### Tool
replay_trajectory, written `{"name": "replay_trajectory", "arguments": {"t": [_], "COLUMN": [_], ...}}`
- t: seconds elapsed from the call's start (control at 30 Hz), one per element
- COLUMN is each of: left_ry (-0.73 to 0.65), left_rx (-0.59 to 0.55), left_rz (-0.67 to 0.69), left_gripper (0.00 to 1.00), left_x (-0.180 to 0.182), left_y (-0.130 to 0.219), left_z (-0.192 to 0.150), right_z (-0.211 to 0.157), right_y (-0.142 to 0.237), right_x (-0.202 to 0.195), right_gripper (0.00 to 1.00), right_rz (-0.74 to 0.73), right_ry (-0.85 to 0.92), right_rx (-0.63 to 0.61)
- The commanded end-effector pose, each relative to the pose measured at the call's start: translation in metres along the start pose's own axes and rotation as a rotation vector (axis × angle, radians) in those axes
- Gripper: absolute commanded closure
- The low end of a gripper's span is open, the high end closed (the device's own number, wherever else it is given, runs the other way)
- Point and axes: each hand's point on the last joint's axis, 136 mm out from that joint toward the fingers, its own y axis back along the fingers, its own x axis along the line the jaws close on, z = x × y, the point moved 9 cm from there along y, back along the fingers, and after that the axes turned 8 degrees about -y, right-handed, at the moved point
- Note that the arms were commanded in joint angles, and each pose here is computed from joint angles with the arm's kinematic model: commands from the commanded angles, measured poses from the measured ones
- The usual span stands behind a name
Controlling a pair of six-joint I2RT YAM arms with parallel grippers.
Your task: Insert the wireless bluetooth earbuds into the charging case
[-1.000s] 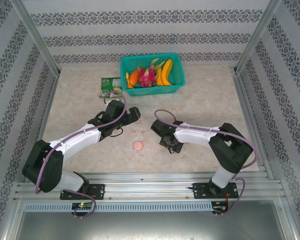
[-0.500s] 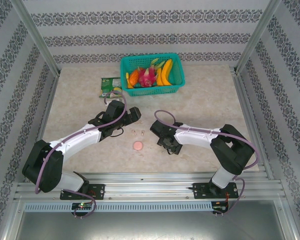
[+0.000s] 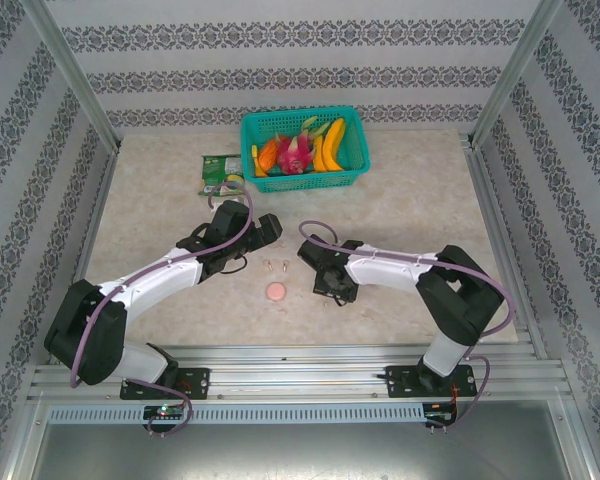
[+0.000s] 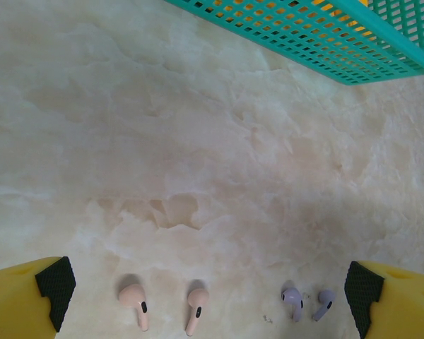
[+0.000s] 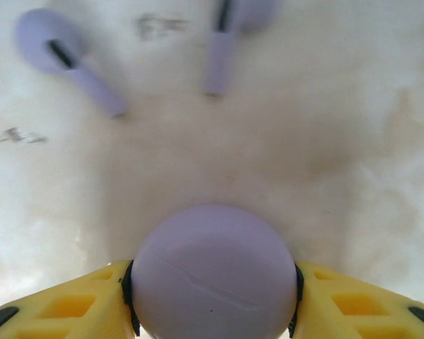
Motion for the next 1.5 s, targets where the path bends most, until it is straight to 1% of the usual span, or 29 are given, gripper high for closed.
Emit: {"name": "replay_trajectory", "arguments": {"t": [0.0, 0.07, 0.17, 0.47, 0.63, 0.73, 0.87, 0.97, 1.3, 1.47], "left_ry": [-0.015, -0.015, -0.014, -0.015, -0.013, -0.011, -0.012, -0.012, -0.013, -0.012], "left_rx": [-0.011, -0.014, -0.014, -0.016, -0.012, -0.013, -0.011, -0.013, -0.013, -0.012], "left_rz": [-0.02, -0.022, -0.022, -0.024, -0.023, -0.024, -0.025, -0.024, -0.025, -0.025], "left_gripper": [0.0, 0.0, 0.0, 0.0, 0.0, 0.0, 0.0, 0.0, 0.0, 0.0], "left_x": [-0.007, -0.008, -0.008, -0.009, -0.008, -0.007, -0.006, -0.006, -0.006, -0.006], "left_y": [0.001, 0.002, 0.002, 0.001, 0.0, 0.0, -0.001, -0.001, -0.001, -0.001], "left_z": [0.0, 0.001, 0.001, 0.002, 0.0, 0.0, -0.001, -0.002, -0.002, -0.002], "right_z": [-0.003, -0.004, -0.005, -0.008, -0.008, -0.008, -0.008, -0.007, -0.001, 0.002], "right_y": [-0.002, -0.002, -0.004, -0.005, 0.004, 0.008, 0.012, 0.014, 0.004, 0.001], "right_x": [0.01, 0.012, 0.012, 0.012, 0.015, 0.015, 0.013, 0.016, 0.017, 0.016], "right_gripper": [0.49, 0.48, 0.47, 0.41, 0.27, 0.25, 0.24, 0.24, 0.23, 0.26], "right_rz": [0.0, -0.014, -0.04, -0.06, -0.059, -0.045, -0.006, 0.007, -0.053, -0.064], "right_ry": [0.248, 0.305, 0.345, 0.345, 0.267, 0.149, -0.036, -0.114, -0.131, -0.114], "right_rx": [0.063, 0.076, 0.094, 0.112, 0.097, 0.079, 0.039, 0.012, -0.005, -0.009]}}
